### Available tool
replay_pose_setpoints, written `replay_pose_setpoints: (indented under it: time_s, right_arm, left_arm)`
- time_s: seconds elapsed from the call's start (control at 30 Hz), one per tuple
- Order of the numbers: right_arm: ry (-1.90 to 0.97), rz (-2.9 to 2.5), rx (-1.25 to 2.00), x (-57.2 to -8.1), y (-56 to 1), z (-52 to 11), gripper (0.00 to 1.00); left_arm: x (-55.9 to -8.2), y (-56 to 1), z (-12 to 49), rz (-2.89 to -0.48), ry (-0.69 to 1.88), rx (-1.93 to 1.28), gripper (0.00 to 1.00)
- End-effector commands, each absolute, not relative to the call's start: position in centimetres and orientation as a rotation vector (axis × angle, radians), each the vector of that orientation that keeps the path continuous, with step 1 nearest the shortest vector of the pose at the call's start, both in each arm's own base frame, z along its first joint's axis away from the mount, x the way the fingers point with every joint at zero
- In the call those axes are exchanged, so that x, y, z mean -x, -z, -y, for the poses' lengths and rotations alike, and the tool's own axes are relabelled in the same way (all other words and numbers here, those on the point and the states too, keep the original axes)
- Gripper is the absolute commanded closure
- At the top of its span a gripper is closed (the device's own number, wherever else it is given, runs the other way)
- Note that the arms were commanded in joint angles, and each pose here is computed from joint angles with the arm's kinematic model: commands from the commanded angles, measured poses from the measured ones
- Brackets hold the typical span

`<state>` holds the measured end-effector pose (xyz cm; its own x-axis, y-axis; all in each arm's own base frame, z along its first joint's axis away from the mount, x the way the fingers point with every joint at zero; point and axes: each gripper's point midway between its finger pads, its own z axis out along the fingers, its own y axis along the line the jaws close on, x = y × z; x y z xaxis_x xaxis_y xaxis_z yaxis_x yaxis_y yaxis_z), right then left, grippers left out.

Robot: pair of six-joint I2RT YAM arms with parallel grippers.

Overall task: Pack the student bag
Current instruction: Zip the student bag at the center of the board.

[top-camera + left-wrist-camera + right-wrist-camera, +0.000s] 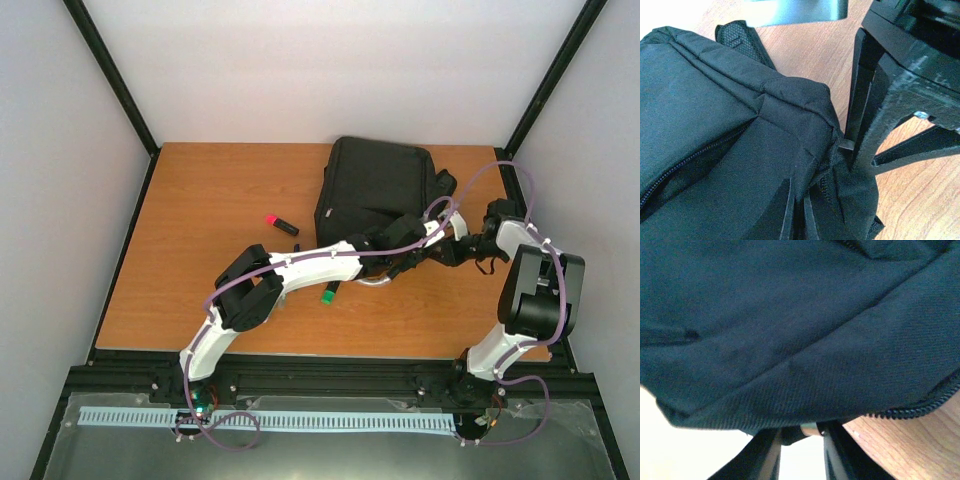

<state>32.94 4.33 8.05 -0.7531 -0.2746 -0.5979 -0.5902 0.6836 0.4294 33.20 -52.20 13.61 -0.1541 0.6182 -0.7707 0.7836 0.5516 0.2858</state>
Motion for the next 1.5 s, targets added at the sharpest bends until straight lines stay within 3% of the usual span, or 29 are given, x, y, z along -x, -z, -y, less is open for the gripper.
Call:
replay_pose_setpoints:
  time_s: [0.0,0.17,0.53,0.97,1.17,1.2,1.33,1.47]
  right_arm:
    - [-0.883,-2.338,0.701,-33.7,-8.7,-5.0,0.83]
    - [-0.838,-2.371,0.671,-34.3,-8.4,-4.4,0.97]
    - [-0.596,-2.537,0.643,-34.1,-5.8,-0.1,0.97]
    - [-0.52,-2.572,0.477,-40.1,-5.6,2.8,0.97]
    - [-0.499,-2.572,0.485,-39.8,-5.7,2.9,0.97]
    - [-0.489,-2.576,0.487,-39.5,-5.8,2.9,0.95]
    - [-0.46,-2.56,0.464,-37.9,-7.5,3.4,0.66]
    - [-0.447,-2.508,0.413,-36.1,-11.2,4.6,0.52]
  left_arm:
    - [-33.0,-20.7,52.9,-1.762,0.337,-1.033,0.99]
    - [-33.1,-20.5,52.8,-1.765,0.327,-1.038,0.99]
    - [-32.4,-19.5,52.1,-1.772,0.324,-1.071,0.99]
    - [-29.6,-19.2,53.0,-1.739,0.498,-1.177,0.99]
    - [-29.5,-19.0,53.3,-1.743,0.511,-1.181,0.99]
    - [-29.6,-19.0,53.4,-1.743,0.512,-1.178,0.99]
    - [-30.3,-19.3,54.5,-1.75,0.516,-1.168,0.98]
    - [-30.6,-19.4,56.4,-1.756,0.568,-1.157,0.97]
